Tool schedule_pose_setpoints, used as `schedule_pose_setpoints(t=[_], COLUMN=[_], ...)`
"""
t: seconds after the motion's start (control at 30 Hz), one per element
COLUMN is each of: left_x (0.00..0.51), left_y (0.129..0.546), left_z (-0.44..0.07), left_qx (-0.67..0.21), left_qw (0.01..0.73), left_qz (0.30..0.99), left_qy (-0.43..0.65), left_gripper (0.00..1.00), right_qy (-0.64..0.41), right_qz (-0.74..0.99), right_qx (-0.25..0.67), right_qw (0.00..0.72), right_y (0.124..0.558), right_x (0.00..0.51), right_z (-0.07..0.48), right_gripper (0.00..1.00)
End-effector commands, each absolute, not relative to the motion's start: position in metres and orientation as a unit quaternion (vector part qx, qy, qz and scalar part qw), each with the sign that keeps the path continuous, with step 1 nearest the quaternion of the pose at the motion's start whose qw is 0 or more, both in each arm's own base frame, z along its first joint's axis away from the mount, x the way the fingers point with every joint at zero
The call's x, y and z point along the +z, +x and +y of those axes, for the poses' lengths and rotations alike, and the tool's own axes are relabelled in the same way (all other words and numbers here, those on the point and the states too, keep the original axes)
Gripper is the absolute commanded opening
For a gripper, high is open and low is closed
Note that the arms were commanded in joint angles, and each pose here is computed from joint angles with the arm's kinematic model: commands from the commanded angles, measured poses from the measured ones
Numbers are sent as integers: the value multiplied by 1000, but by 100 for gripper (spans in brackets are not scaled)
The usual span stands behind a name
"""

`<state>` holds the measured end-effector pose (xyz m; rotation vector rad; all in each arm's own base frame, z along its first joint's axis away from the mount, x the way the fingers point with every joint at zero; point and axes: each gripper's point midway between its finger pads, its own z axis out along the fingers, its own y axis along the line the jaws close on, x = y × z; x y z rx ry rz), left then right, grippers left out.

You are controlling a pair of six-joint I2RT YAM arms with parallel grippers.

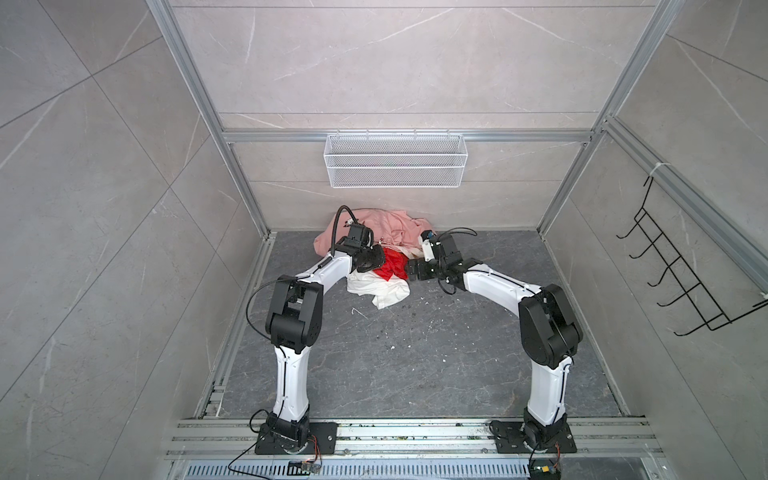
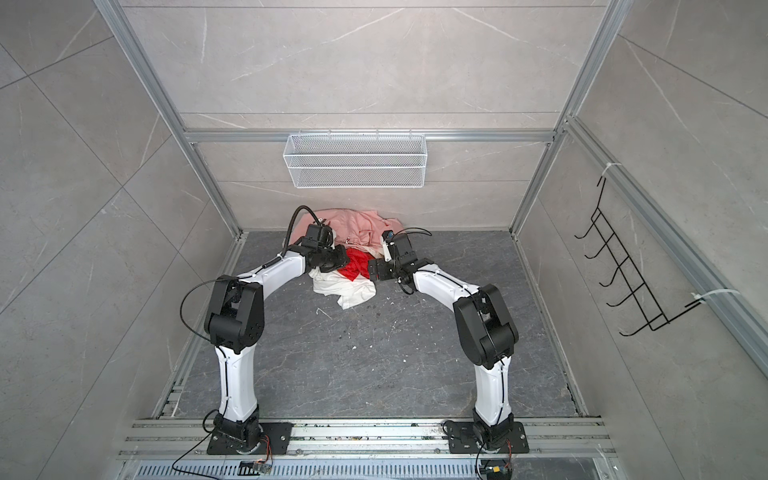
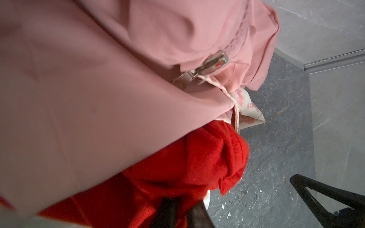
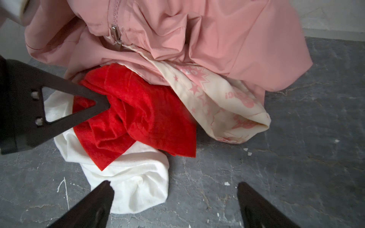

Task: Pick out a specific cloth from the pile
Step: 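Close the left gripper on the red cloth while the right gripper hovers nearby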

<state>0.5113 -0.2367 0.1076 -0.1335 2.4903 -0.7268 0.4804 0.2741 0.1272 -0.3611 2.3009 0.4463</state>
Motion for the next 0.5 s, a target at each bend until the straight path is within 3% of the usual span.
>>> schedule_pose_setpoints(t=[0.0,0.47], left_x=[145,195], left_y=[521,519], left_z=[-238,-245], left_qx=[-275,-309], left_qw=[309,336], left_qz=[910,889], left_qy=[-41,-27], left_gripper=[4,0], right_qy=[-141,-142], right_qz=[890,888], right_qx=[178,178], right_qw=[394,399], right_y=[479,479], right_x=[148,153], right_z=[273,272], right_gripper=[100,100])
